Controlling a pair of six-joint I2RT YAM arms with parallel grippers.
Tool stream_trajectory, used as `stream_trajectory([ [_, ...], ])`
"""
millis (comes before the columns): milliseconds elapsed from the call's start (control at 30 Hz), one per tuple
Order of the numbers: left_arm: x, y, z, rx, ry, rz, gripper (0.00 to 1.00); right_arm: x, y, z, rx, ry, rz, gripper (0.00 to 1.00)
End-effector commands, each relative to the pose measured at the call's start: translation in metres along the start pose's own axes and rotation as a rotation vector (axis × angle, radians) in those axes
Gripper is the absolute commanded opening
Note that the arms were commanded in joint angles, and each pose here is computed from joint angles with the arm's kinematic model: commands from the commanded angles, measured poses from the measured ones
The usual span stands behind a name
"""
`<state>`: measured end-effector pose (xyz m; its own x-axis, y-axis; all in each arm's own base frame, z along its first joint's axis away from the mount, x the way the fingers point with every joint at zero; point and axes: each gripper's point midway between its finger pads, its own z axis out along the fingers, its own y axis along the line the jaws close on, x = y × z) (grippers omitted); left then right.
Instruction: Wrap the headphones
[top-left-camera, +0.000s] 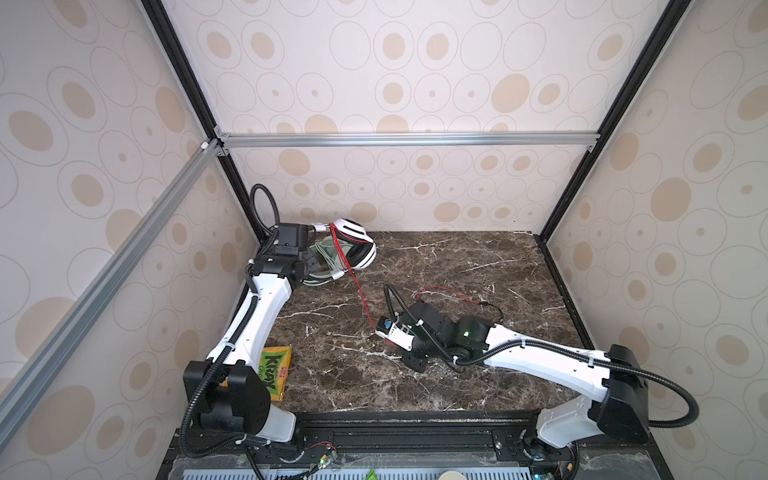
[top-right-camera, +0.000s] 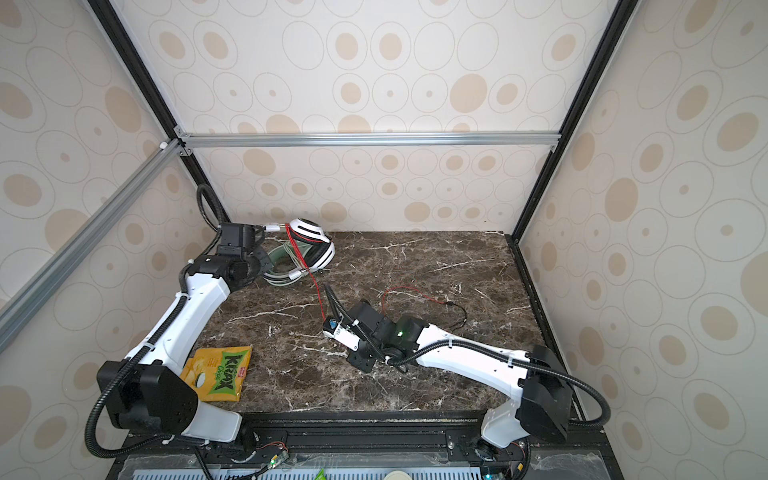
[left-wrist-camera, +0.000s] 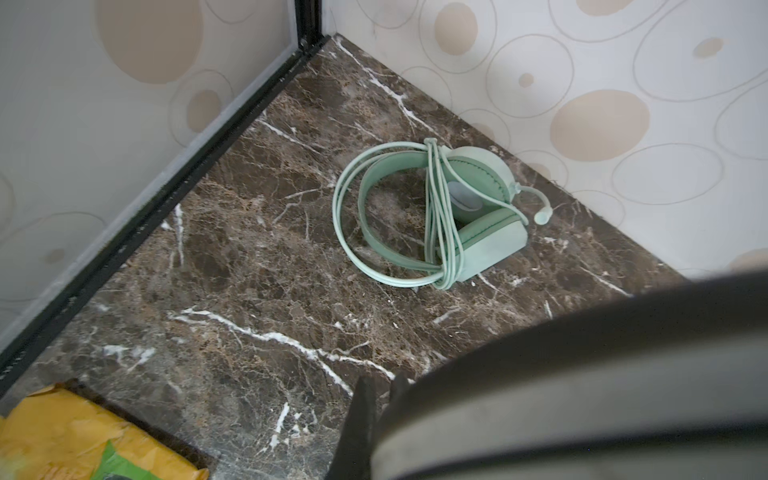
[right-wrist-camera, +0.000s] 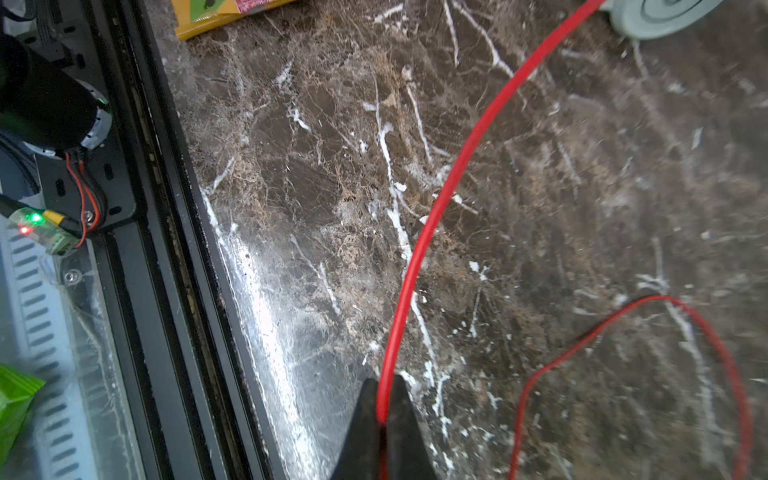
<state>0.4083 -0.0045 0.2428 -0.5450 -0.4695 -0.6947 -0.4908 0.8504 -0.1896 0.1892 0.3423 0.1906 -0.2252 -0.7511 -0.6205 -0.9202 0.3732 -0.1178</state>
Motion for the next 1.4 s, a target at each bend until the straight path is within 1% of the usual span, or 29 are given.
stream_trajectory([
  [0,-0.013,-0.011,-0.016,-0.095,-0.114,0.042,0.00,-0.001,-0.016,-0.033,0.099,0.030,-0.076,0.00],
  [200,0.010,-0.039,-0.034,-0.139,-0.158,0.261,0.00,-0.030,-0.048,-0.078,0.266,-0.023,-0.122,0.00],
  [367,0.040,-0.061,-0.047,-0.158,-0.170,0.442,0.00,-0.051,-0.073,-0.104,0.395,-0.063,-0.154,0.00],
  [533,0.075,-0.071,-0.052,-0.121,-0.141,0.568,0.00,-0.063,-0.107,-0.122,0.451,-0.100,-0.090,0.00],
  [733,0.102,-0.069,-0.054,-0.062,-0.103,0.609,0.00,-0.066,-0.143,-0.135,0.470,-0.149,0.013,0.00],
  [833,0.117,-0.073,-0.057,-0.024,-0.089,0.647,0.00,-0.068,-0.157,-0.134,0.464,-0.175,0.053,0.00],
  [1067,0.144,-0.088,-0.069,0.095,-0.063,0.719,0.00,-0.066,-0.188,-0.110,0.409,-0.187,0.150,0.00],
  [1167,0.150,-0.095,-0.076,0.172,-0.051,0.719,0.00,-0.062,-0.203,-0.095,0.384,-0.176,0.189,0.00],
  [1367,0.150,-0.100,-0.090,0.257,-0.046,0.696,0.00,-0.049,-0.223,-0.071,0.325,-0.184,0.286,0.00],
])
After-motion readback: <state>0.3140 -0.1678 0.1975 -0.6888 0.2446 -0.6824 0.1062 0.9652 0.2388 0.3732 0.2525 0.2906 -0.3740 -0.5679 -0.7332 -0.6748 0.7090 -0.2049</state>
